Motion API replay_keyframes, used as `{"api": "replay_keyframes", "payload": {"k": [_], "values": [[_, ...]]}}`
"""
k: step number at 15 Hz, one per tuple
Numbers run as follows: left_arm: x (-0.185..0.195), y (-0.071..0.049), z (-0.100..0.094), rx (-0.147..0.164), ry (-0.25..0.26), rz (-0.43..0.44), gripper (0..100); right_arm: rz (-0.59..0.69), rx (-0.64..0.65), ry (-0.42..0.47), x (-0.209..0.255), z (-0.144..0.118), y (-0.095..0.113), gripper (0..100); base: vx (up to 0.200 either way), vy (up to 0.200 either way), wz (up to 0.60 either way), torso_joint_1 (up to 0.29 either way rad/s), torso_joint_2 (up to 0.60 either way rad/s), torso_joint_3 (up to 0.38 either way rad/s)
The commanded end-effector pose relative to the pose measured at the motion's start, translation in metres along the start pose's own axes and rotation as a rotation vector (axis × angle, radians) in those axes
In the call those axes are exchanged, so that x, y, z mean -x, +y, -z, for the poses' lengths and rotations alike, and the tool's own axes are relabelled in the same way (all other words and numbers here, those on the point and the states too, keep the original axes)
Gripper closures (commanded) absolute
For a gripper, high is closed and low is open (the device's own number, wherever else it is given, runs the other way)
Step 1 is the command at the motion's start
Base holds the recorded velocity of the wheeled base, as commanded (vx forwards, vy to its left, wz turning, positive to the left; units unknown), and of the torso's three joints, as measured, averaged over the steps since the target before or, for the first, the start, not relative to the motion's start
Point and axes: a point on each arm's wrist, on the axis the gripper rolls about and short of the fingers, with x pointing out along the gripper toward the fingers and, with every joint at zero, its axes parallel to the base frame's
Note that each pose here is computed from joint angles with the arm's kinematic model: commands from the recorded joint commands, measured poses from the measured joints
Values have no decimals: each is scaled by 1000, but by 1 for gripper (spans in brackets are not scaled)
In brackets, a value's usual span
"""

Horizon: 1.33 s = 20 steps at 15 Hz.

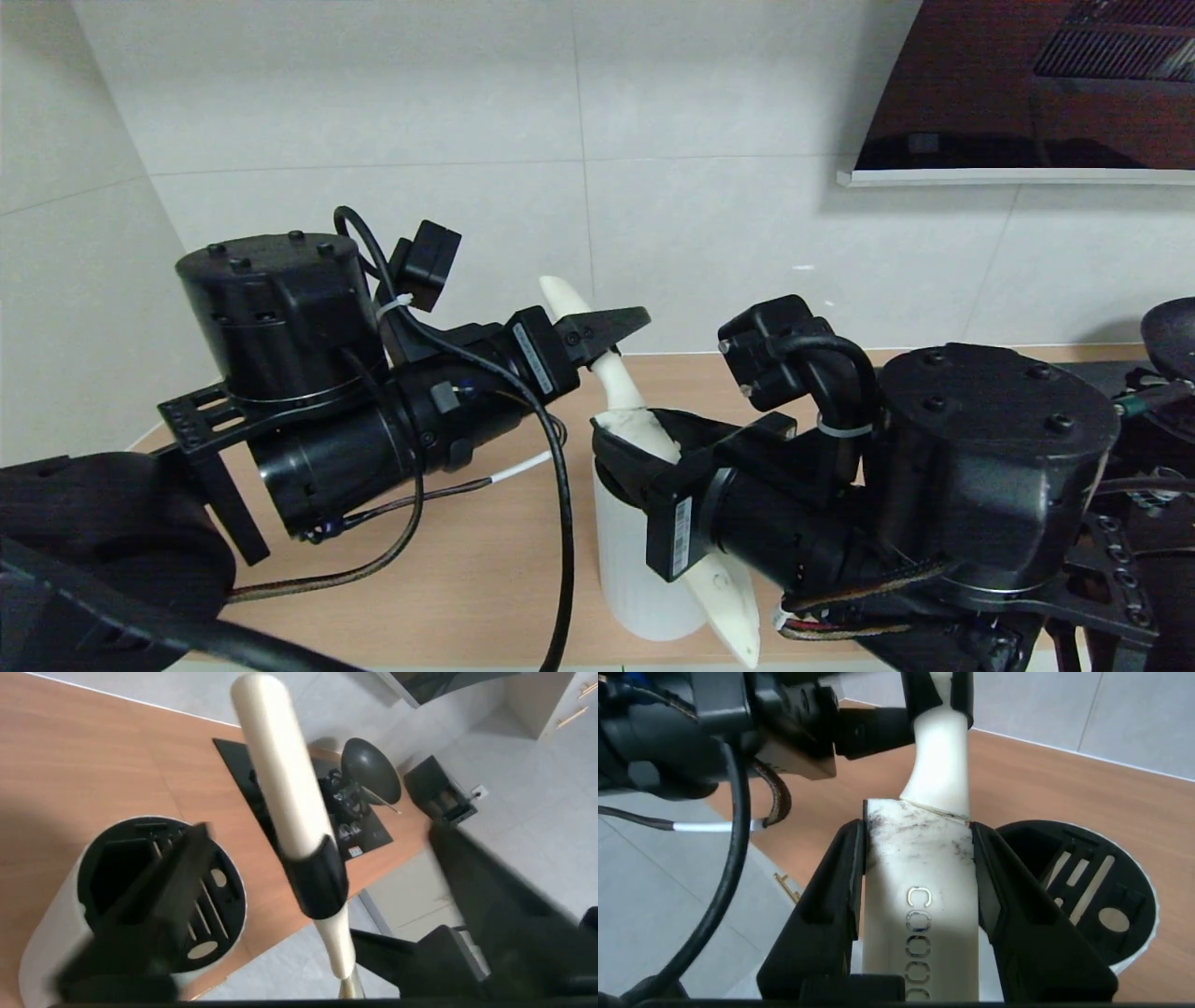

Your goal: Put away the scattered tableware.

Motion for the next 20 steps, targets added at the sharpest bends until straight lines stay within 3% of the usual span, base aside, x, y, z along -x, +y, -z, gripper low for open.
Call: {"api": "replay_keyframes", "payload": {"k": [1, 11, 12, 16, 18, 19, 20], "values": [[-2, 2, 1, 1, 5, -5, 100, -3, -2, -6, 1, -1, 0, 100, 0, 0, 0, 0, 0, 0], [-1, 0, 0, 1, -6, -4, 100, 13, -5, -19, 1, -3, -2, 100, 0, 0, 0, 0, 0, 0], [-1, 0, -1, 1, -9, -4, 100, 13, -7, -19, 1, -3, -2, 0, 0, 0, 0, 0, 0, 0], [-1, -4, -5, -2, -38, -13, 100, 15, -17, -46, 3, -6, -3, 0, 0, 0, 0, 0, 0, 0], [-1, -10, -13, -10, -84, -28, 100, 33, -26, -79, 10, -17, -11, 0, 0, 0, 0, 0, 0, 0], [0, -13, -16, -18, -99, -33, 100, 40, -29, -95, 13, -22, -14, 0, 0, 0, 0, 0, 0, 0], [4, -22, -28, -51, -139, -69, 100, 76, -43, -151, 25, -41, -31, 0, 0, 0, 0, 0, 0, 0]]}}
